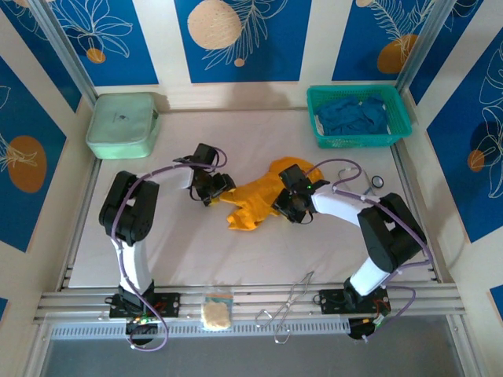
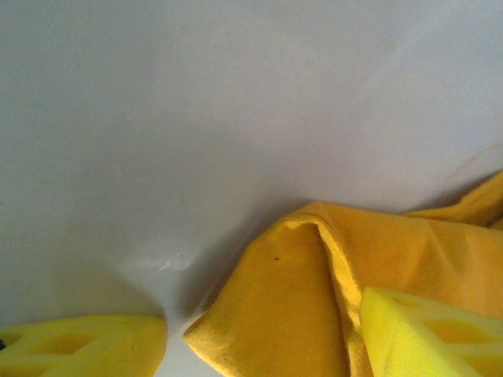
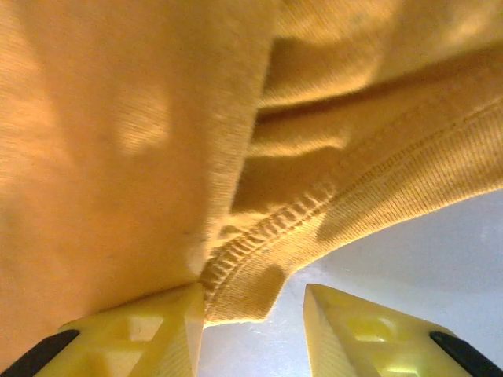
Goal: Fold and stack the t-shirts
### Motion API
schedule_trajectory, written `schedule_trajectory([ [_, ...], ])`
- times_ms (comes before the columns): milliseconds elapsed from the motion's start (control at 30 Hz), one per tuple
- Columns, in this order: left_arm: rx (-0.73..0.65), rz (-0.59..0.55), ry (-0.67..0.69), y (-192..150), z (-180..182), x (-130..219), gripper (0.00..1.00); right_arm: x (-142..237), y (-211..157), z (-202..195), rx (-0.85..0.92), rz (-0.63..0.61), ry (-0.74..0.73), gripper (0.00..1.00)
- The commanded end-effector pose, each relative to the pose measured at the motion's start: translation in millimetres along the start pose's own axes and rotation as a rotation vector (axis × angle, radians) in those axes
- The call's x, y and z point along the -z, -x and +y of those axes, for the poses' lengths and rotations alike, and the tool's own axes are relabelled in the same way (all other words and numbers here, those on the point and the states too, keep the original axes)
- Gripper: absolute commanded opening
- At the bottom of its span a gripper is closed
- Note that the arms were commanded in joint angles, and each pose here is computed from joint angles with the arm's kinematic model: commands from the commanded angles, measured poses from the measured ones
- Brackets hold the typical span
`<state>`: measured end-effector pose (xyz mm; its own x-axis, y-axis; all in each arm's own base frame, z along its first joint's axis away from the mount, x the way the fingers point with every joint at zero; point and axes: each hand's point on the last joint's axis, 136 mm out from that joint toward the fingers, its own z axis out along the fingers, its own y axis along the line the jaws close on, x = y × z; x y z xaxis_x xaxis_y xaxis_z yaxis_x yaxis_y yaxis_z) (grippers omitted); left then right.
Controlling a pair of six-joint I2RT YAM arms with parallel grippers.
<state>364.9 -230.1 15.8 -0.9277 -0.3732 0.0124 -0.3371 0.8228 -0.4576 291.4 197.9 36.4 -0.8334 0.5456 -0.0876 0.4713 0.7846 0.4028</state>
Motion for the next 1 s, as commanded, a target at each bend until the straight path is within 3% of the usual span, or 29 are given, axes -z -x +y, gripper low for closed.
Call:
schedule_trajectory([
  [0,-0.252,-0.127,-0.359,13.2,-102.4,-73.7,0.64,13.3,9.7,10.8,0.025,-0.052,0.019,0.38],
  [367,-0.299,-0.136,-0.312,3.3,-134.7,-81.7,0.43,6.6,7.6,4.8,0.028,-0.032,0.004,0.36],
  [500,-0.31,-0.133,-0.321,-0.7,-146.4,-91.0,0.26,10.4,6.6,-4.0,0.036,-0.039,-0.012,0.35],
  [600,-0.317,-0.13,-0.315,-0.1,-151.6,-96.1,0.02,14.6,7.6,-12.4,0.034,-0.041,-0.019,0.35],
  [767,-0.342,-0.164,-0.309,7.0,-162.2,-80.6,0.0,17.6,7.8,-24.2,0.035,-0.033,-0.018,0.37],
  [967,-0.444,-0.252,-0.316,15.5,-193.4,-16.2,0.0,10.0,7.3,-12.9,0.024,0.001,0.038,0.42],
])
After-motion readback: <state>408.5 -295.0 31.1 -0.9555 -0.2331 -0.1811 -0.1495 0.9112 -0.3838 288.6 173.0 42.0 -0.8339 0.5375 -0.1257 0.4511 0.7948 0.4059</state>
